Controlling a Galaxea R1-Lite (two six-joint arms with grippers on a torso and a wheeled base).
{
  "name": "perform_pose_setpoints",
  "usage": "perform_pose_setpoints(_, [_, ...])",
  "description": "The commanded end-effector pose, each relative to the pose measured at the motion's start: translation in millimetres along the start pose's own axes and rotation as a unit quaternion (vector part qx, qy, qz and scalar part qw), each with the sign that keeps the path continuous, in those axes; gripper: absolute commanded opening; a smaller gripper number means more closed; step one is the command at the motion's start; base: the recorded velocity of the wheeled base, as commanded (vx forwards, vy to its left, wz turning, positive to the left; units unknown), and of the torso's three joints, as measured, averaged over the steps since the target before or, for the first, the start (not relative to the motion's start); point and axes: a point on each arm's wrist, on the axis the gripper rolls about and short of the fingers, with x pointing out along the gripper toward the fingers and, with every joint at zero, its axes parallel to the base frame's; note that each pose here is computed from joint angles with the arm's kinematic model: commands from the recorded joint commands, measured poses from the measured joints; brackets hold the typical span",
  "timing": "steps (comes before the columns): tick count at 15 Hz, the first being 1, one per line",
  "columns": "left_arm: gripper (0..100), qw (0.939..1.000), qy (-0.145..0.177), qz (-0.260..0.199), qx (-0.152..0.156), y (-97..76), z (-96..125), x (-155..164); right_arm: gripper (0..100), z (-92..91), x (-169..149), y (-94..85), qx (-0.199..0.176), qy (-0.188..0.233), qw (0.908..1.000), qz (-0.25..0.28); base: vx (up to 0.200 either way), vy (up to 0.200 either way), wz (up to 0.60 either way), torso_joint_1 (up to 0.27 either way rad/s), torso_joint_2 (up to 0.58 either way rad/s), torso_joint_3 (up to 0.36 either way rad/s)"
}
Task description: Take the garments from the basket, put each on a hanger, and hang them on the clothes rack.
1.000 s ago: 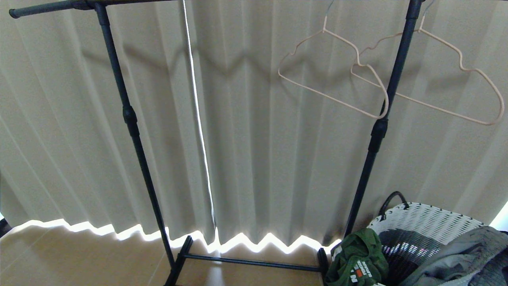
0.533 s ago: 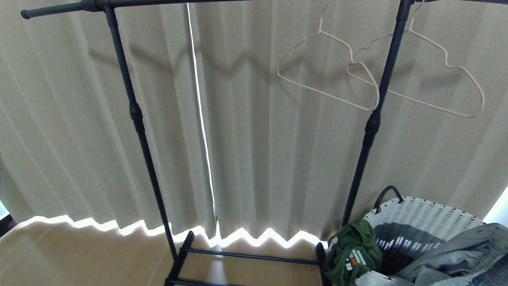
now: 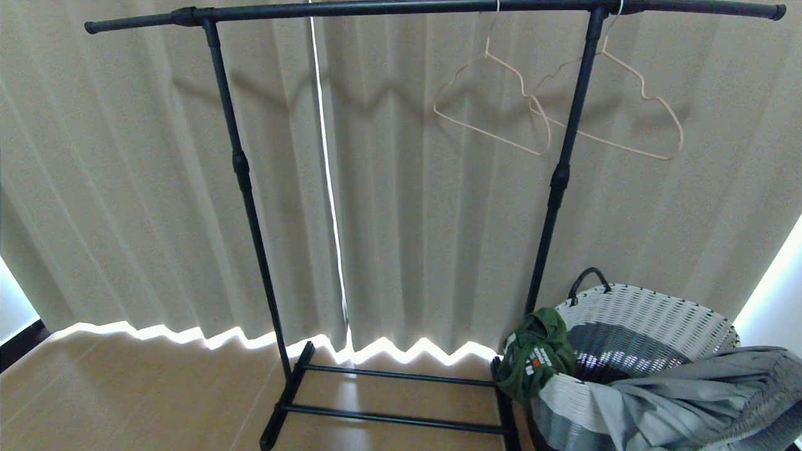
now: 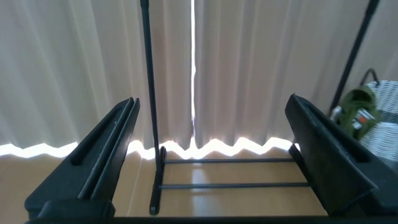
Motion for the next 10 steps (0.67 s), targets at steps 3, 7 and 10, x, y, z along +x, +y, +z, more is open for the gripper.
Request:
perform_pose_setpoints(3, [100,1.0000,0.001,0.000,0.000,0.0,-0.1,0.0,0,-0.2,0.3,0.2,0.000,0.001,1.0000,0.001,0.000,0.000,0.00,0.000,0.00,0.000])
perform_pose_setpoints(7, [100,1.0000,0.000,0.000,0.000,0.0,0.0,0.0,0,-0.3,0.5,0.4,-0.001,0.002,1.0000,0.002,0.000,0.000,0.00,0.000,0.00,0.000])
perform_pose_setpoints(10, [100,1.0000,0.000,0.000,0.001,0.0,0.0,0.0,0,-0.3,0.5,0.5,-0.001,0.001,1.0000,0.003,0.000,0.133,0.00,-0.003,0.00,-0.006])
